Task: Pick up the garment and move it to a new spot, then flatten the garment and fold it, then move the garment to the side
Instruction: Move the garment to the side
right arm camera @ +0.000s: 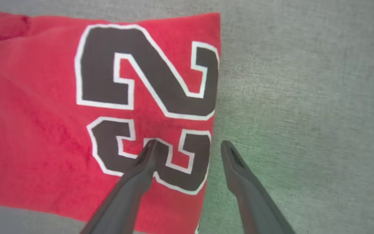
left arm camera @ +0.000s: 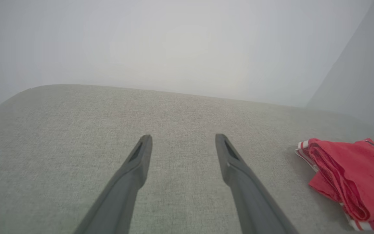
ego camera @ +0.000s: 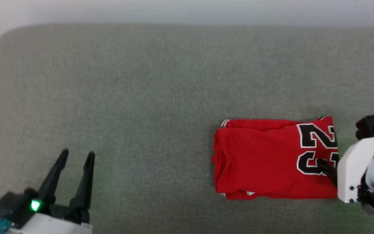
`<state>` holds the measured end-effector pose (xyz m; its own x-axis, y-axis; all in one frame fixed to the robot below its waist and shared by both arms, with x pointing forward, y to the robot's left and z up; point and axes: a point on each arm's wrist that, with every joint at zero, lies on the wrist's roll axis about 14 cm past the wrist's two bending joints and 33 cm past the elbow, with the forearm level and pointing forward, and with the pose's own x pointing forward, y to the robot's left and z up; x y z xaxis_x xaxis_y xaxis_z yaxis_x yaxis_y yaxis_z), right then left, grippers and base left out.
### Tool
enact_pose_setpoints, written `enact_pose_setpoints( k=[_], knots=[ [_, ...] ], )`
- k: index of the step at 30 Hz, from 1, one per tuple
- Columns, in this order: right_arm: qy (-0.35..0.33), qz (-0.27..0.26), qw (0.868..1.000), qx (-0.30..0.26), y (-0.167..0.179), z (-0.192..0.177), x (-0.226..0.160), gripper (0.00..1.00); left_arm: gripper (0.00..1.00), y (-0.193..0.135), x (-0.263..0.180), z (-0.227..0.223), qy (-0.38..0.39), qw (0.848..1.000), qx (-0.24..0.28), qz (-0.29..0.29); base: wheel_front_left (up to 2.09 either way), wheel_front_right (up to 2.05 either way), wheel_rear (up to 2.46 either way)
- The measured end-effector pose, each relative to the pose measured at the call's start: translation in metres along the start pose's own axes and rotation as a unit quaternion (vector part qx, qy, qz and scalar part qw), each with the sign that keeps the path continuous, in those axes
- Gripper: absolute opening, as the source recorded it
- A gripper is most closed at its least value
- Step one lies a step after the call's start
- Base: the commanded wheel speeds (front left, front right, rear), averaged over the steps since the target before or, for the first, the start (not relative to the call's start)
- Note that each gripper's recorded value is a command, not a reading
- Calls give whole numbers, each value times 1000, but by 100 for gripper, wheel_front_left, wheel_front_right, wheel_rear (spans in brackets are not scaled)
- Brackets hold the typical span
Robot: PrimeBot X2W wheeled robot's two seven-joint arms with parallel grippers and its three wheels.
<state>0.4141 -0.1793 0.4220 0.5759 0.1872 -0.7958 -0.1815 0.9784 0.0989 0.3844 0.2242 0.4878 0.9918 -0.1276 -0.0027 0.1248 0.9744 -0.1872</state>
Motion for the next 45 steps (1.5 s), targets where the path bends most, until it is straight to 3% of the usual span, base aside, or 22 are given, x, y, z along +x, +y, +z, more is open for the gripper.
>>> enact_pose_setpoints(
  k=[9,10,12,13,21,27,38,45],
  knots=[
    [45,-9,999,-8,8,-8,38,99,100,-4,29,-6,5,1000,4,-26,0,0,0],
    [44,-8,999,-9,8,-8,41,65,100,-5,31,-6,6,1000,6,-29,0,0,0],
    [41,-5,999,-4,10,-7,46,18,100,-5,35,-7,5,999,8,-32,0,0,0],
    [37,-4,999,-1,11,-5,48,2,100,-7,37,-6,3,999,10,-37,0,0,0],
    [-23,-11,999,34,4,7,40,0,100,-28,59,4,-17,996,28,-86,0,0,0],
    [-87,-97,989,71,-53,12,10,0,100,-57,81,5,-26,985,52,-160,0,0,0],
    [-190,-282,932,122,-165,16,-53,0,100,-114,143,23,-93,941,96,-311,0,0,0],
    [-226,-352,899,127,-214,25,-67,0,100,-139,173,26,-134,911,106,-375,0,0,0]
  ],
)
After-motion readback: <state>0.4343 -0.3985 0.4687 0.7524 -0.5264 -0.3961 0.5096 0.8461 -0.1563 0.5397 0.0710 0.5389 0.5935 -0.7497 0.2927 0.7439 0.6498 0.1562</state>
